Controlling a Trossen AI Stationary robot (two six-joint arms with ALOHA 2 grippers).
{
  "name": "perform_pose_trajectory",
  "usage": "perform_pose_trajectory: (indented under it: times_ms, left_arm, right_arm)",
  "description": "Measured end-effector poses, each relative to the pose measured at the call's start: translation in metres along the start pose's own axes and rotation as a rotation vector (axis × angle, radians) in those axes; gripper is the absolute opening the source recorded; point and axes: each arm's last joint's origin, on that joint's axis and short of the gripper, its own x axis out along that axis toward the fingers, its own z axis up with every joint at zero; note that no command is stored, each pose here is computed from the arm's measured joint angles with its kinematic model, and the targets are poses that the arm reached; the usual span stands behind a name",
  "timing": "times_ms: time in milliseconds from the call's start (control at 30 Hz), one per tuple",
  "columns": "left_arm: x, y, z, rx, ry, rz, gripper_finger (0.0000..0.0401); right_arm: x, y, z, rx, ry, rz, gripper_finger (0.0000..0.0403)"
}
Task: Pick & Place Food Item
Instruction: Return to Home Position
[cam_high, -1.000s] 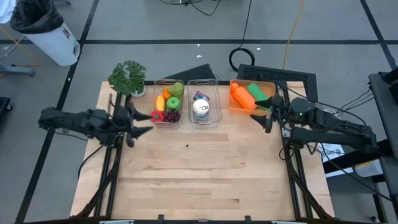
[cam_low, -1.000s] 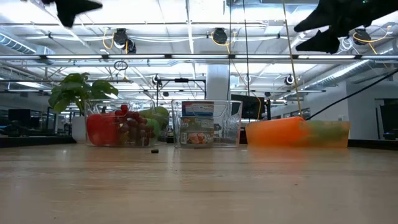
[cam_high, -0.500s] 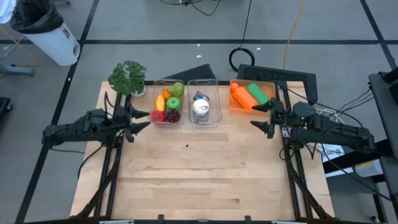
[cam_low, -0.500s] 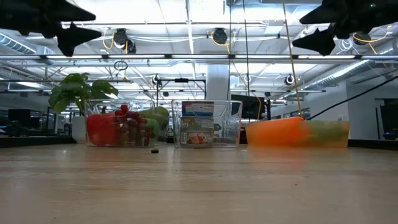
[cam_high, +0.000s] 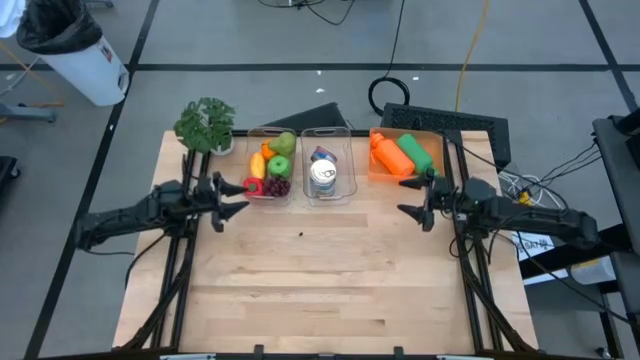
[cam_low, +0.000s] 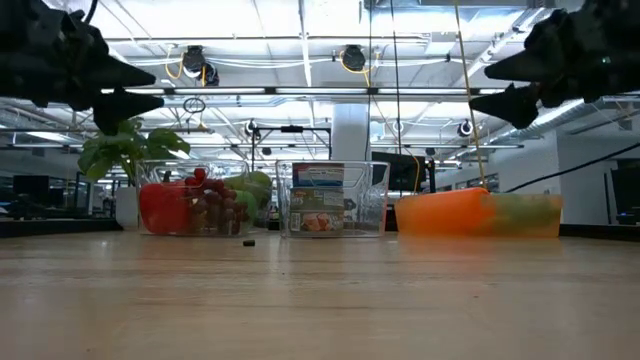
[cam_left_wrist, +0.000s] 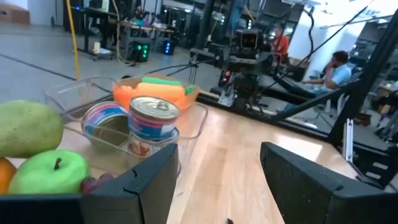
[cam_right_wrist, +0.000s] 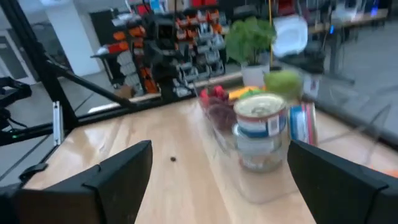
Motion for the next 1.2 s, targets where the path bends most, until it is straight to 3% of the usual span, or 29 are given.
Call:
perform_pose_trajectory:
  times_ms: [133, 300, 633, 800, 1200]
  left_arm:
    - [0.002, 0.003, -0.007, -0.009, 0.0, 0.002, 0.0243]
    - [0.003, 0.005, -0.011, -0.055, 0.002, 0.021, 0.0243]
    - [0.003, 0.005, -0.011, -0.022, 0.006, 0.014, 0.0243]
    - [0.003, 0.005, -0.011, -0.02, 0.011, -0.003, 0.0243]
    - [0.003, 0.005, -0.011, -0.018, 0.009, 0.003, 0.0243]
  right_arm:
    - [0.0, -0.003, -0.014, -0.027, -0.055, 0.013, 0.0357]
    - [0.0, -0.005, -0.025, 0.014, -0.02, 0.009, 0.0357]
    - [-0.009, -0.003, -0.028, -0.057, -0.004, 0.062, 0.0357]
    - [-0.018, 0.0, -0.023, -0.086, -0.07, 0.101, 0.0357]
    - [-0.015, -0.002, -0.026, -0.116, -0.124, 0.055, 0.0357]
